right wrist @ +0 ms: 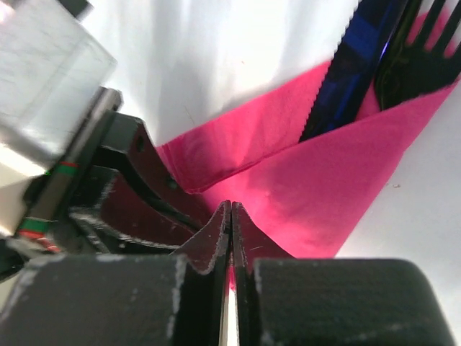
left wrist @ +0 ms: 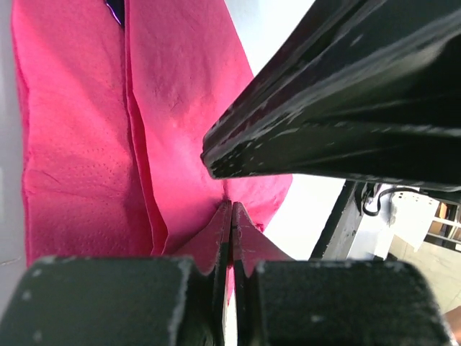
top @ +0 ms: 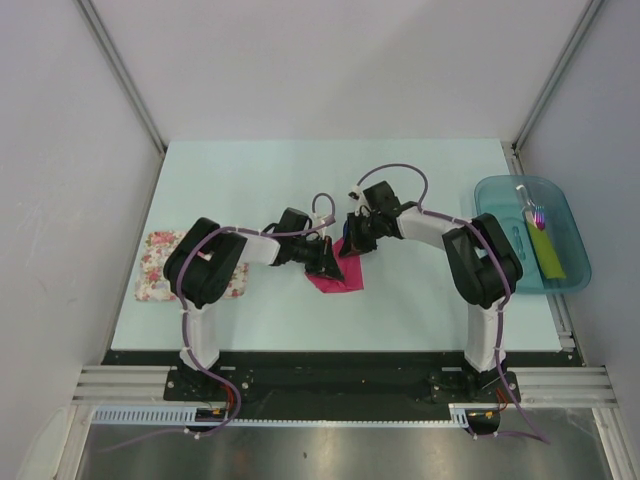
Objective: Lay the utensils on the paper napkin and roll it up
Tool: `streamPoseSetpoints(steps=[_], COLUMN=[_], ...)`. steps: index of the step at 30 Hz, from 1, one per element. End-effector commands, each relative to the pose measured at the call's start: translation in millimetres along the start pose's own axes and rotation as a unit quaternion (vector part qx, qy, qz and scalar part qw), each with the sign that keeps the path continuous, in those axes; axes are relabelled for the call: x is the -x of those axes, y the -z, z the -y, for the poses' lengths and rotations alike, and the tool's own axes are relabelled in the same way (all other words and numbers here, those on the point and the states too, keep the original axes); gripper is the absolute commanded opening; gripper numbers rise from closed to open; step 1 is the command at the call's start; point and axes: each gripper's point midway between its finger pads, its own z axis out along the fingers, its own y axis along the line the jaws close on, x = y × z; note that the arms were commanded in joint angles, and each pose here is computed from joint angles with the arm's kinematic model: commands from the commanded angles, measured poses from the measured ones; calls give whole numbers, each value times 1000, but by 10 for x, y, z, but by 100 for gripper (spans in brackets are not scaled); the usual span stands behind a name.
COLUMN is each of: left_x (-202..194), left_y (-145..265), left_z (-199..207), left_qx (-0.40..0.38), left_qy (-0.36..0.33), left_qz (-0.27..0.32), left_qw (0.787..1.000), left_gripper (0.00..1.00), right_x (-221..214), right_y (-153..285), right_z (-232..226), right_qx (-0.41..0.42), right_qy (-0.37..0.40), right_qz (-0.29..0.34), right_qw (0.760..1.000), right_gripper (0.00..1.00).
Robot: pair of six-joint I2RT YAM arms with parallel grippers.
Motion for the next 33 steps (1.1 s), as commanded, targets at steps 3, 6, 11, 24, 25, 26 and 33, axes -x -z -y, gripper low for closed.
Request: streamPoseSetpoints(steps=[3,6,11,24,25,26,33], left_x=[-108,-20,149,-80,-119,-139,-197], left_y=[53,171,505,894,850,812,429], left_z=[-183,-32,296,-532,-583,-584,-394], left_qx=[47,27,-34,70,70,67,18], left_qy=[-7,-23,-40,32,41,42,28], left_qz=[-6,22,75,93,86,80,43], left_qw=[999,999,996,993,993,994,999], left_gripper=[7,16,36,61,61,61,61], right_x=[-237,-336,-421,-467,-469,-471,-471], right_y=[-194,-276,-334,-344,-343,-342,-358], right_z=[316,439,543,557,560,564,571], right_qx=[-39,-52,-64,-64,-65,-66,-64], right_qy=[3,-3,-12,-22,-22,-22,-25], right_qz=[-35,-52,-62,-65,-66,-66,-67], right_qw=[999,997,996,996,995,995,995], right_gripper=[2,0,0,0,0,0,0])
